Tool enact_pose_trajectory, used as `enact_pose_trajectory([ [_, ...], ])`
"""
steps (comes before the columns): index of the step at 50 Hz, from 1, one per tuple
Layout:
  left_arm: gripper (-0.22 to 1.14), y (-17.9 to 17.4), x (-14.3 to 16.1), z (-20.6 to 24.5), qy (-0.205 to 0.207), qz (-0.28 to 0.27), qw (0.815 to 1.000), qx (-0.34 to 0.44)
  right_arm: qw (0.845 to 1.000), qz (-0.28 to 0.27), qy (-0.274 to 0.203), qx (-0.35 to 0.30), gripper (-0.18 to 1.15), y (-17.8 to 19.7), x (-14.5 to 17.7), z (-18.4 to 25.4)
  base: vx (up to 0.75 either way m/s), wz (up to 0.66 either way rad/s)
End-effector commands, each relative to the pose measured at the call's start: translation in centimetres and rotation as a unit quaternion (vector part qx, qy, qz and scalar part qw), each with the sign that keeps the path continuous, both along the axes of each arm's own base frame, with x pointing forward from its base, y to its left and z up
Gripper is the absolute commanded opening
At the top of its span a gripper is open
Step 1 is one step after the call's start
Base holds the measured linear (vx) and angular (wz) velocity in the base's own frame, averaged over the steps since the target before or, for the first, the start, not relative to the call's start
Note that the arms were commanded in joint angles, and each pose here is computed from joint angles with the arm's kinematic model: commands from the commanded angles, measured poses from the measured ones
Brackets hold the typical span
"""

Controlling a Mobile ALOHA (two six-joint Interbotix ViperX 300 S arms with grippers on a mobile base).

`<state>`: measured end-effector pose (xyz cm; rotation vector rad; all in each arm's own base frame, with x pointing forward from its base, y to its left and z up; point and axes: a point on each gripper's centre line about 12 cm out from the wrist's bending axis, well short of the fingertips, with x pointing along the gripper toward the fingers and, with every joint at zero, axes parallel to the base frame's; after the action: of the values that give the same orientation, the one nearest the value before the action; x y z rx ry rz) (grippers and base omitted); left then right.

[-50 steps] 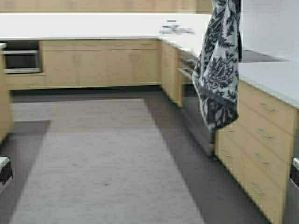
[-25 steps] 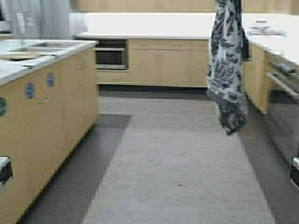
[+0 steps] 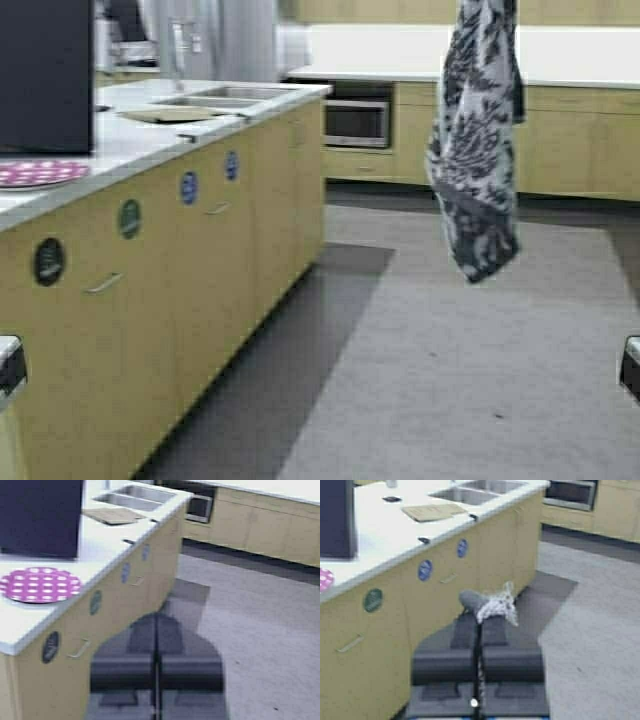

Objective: Get the cloth and wipe up the spill under the wine glass

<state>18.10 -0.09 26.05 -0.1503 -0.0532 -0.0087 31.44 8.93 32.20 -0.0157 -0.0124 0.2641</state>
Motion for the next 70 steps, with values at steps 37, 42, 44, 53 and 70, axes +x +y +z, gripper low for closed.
enact_pose_trajectory([
  [37,0.02,0.0,0.2,-0.7,0.011,0.000,1.000,0.003,0.999,-0.002,-0.046,0.012,0.06,-0.3,-0.8,2.2,0.19,0.27],
  [42,0.02,0.0,0.4,-1.4,0.025,0.000,1.000,0.003,0.999,-0.002,-0.046,0.012,0.06,-0.3,-0.8,2.2,0.19,0.20],
  [44,0.02,0.0,0.5,-1.6,0.029,0.000,1.000,0.002,0.999,-0.002,-0.047,0.012,0.06,-0.3,-0.8,2.2,0.19,0.20],
  [53,0.02,0.0,0.9,-1.4,0.031,0.000,1.000,0.002,0.999,0.002,-0.045,0.012,0.06,-0.1,-0.9,2.1,0.18,0.21],
  [70,0.02,-1.9,2.8,-2.7,0.048,-0.049,0.997,0.026,0.999,0.002,-0.048,0.012,0.06,-0.1,-1.2,2.3,0.16,0.23],
])
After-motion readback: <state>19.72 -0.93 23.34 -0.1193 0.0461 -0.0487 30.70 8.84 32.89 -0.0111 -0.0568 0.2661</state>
